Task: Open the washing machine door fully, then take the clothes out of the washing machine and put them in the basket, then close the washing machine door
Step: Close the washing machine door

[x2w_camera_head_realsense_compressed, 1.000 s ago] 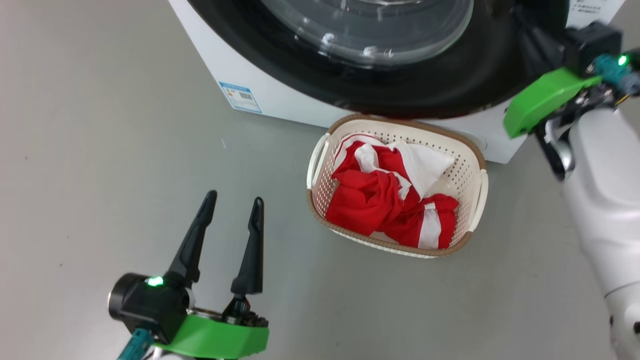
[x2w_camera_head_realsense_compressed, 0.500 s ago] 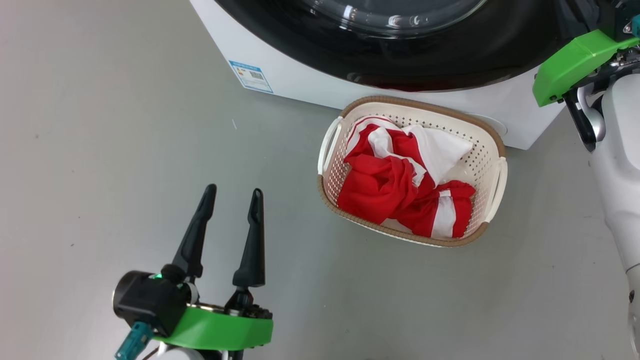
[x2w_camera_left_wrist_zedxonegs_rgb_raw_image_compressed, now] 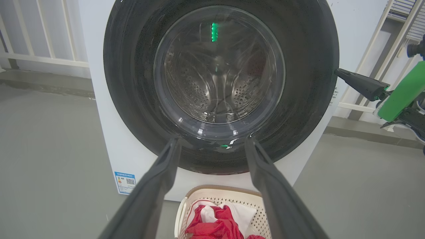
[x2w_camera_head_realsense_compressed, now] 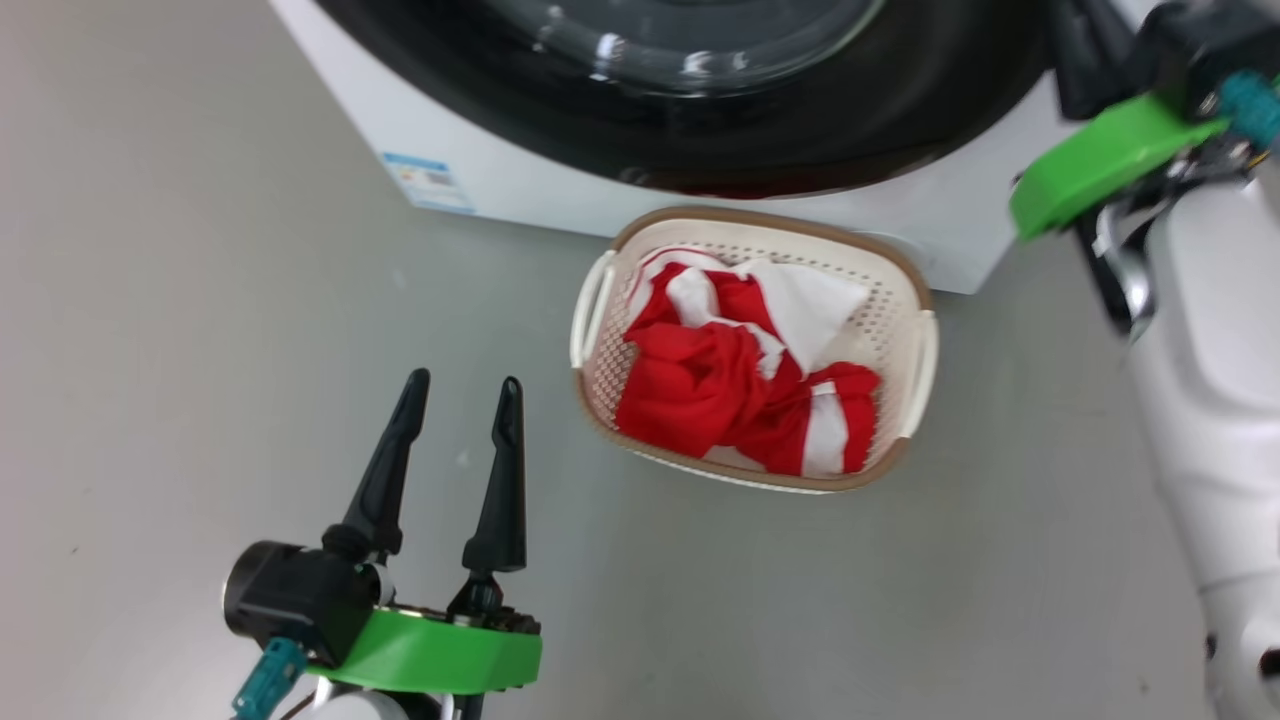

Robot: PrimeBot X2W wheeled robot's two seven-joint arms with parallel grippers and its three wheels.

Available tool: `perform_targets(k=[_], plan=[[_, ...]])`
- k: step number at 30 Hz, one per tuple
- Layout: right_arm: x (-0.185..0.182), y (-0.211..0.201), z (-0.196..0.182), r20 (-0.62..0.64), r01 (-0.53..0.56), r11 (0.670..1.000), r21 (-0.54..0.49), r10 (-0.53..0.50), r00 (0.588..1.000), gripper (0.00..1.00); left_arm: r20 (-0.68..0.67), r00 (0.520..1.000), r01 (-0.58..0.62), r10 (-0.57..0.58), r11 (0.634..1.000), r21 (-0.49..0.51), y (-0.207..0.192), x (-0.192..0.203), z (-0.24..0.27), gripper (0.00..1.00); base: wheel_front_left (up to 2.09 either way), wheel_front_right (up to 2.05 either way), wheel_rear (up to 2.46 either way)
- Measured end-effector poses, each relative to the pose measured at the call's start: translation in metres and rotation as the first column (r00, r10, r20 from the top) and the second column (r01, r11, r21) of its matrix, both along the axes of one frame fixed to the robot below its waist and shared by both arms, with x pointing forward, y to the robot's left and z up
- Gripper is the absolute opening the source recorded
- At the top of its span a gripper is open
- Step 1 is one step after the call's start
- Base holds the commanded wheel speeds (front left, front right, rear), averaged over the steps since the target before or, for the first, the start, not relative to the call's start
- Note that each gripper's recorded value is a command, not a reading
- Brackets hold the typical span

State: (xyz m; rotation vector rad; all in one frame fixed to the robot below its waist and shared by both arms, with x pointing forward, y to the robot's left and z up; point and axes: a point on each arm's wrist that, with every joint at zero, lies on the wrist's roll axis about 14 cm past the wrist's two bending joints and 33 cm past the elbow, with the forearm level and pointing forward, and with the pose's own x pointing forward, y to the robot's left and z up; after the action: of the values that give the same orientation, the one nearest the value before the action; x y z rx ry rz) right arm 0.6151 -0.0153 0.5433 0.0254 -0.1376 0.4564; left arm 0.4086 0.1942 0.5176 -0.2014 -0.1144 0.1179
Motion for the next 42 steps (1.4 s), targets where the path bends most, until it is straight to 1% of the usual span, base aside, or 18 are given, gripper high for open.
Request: perform_targets(k=[1,2,4,5,13,14,19,26,30,36,42], plan=[[-0.005,-0.002,-0.001,0.001,0.000,1.000,0.005,0.000,1.000,0.37,0.000,1.000,0.009,-0.009,1.000,0.001,-0.003,0.001,-0.001,1.00,0.00,0.00,0.00],[-0.010,-0.004,-0.001,0.003,0.001,1.000,0.008,-0.001,1.000,0.47,-0.002,1.000,0.019,-0.019,1.000,0.004,-0.006,0.003,-0.001,1.00,0.00,0.00,0.00],[-0.020,-0.009,-0.001,0.005,0.007,1.000,0.028,-0.007,1.000,0.89,-0.002,0.999,0.044,-0.044,0.999,0.005,-0.012,0.005,-0.003,1.00,0.00,0.00,0.00],[-0.025,-0.013,0.000,0.006,0.012,0.999,0.040,-0.012,1.000,1.00,-0.002,0.999,0.053,-0.053,0.999,0.004,-0.015,0.006,-0.003,1.00,0.00,0.00,0.00],[-0.066,-0.056,0.000,0.015,0.094,0.993,0.074,-0.095,0.995,1.00,0.033,0.994,0.107,-0.106,0.994,-0.001,-0.030,0.015,0.006,1.00,0.00,0.00,0.00],[-0.078,-0.068,-0.003,0.009,0.119,0.990,0.075,-0.120,0.993,1.00,0.040,0.992,0.120,-0.120,0.993,-0.006,-0.035,0.017,0.007,1.00,0.00,0.00,0.00],[-0.105,-0.097,-0.003,0.005,0.189,0.979,0.081,-0.190,0.982,1.00,0.070,0.987,0.148,-0.147,0.989,-0.014,-0.044,0.018,0.017,1.00,0.00,0.00,0.00],[-0.143,-0.127,-0.002,0.003,0.262,0.962,0.075,-0.263,0.965,1.00,0.081,0.978,0.196,-0.193,0.980,-0.027,-0.060,0.013,0.021,1.00,0.00,0.00,0.00],[-0.161,-0.147,0.001,0.007,0.312,0.947,0.077,-0.314,0.949,1.00,0.096,0.973,0.213,-0.209,0.977,-0.031,-0.067,0.012,0.026,1.00,0.00,0.00,0.00],[-0.183,-0.168,0.013,0.039,0.366,0.926,0.092,-0.371,0.928,1.00,0.105,0.966,0.242,-0.237,0.970,-0.038,-0.075,0.007,0.030,1.00,0.00,0.00,0.00],[-0.202,-0.175,0.018,0.055,0.384,0.918,0.104,-0.391,0.919,1.00,0.111,0.966,0.238,-0.232,0.971,-0.034,-0.072,0.000,0.032,1.00,0.00,0.00,0.00]])
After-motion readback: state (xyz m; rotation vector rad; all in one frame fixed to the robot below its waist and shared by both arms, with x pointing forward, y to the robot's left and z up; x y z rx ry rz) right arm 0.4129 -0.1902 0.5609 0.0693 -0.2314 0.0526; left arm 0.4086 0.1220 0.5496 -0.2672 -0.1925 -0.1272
